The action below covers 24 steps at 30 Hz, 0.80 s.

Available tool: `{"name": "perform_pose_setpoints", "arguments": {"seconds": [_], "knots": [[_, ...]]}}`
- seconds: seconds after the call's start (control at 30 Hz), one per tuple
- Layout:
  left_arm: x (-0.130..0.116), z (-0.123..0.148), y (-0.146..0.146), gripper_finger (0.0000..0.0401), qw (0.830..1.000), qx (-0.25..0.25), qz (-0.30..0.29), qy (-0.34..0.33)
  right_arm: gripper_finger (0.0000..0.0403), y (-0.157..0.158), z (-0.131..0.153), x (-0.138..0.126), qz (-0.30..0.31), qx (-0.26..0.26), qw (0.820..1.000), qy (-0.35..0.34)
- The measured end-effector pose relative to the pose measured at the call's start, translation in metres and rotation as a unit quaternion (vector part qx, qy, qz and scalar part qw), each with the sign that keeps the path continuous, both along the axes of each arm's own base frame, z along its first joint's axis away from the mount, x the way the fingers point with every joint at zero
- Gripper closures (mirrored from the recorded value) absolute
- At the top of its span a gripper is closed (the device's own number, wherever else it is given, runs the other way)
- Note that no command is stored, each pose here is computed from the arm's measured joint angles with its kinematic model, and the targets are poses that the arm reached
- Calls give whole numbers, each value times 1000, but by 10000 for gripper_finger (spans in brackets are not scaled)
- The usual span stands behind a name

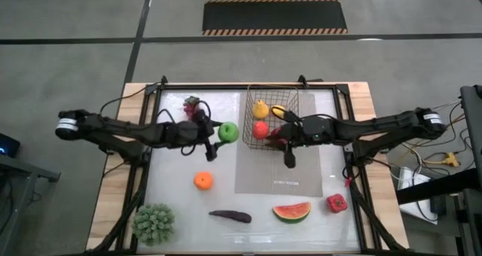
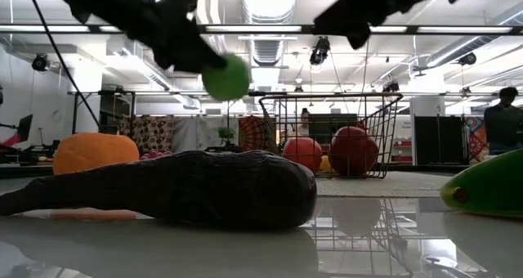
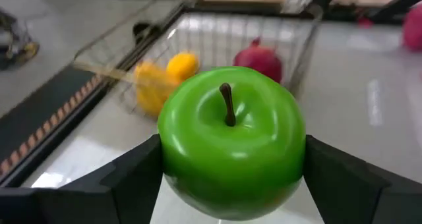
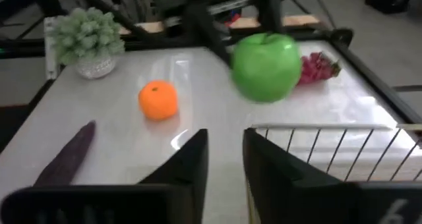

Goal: Build produce basket
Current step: Put the green apple into the wire basket

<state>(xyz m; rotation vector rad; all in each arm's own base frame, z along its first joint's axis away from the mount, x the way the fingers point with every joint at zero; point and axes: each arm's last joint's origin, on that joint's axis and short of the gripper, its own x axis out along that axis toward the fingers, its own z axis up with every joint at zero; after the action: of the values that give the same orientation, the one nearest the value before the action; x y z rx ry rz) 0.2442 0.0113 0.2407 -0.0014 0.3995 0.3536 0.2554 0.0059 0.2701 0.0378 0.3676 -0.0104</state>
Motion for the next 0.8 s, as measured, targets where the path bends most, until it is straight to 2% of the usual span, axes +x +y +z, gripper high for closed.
{"name": "perform_pose_setpoints", "arguments": {"seconds": [0.17, 0.33, 0.57, 0.8], "knots": [[12, 15, -22, 103, 1000, 10, -20, -17, 263, 0, 11, 22, 6, -41, 999, 11], [30, 19, -34, 103, 999, 14, -33, 7, 240, 1, 30, 41, 18, -70, 997, 24], [56, 18, -41, 103, 998, 17, -40, 34, 254, 1, 37, 64, 28, -85, 994, 61], [71, 21, -43, 103, 998, 25, -44, 34, 276, 2, 28, 82, 32, -87, 991, 92]]}}
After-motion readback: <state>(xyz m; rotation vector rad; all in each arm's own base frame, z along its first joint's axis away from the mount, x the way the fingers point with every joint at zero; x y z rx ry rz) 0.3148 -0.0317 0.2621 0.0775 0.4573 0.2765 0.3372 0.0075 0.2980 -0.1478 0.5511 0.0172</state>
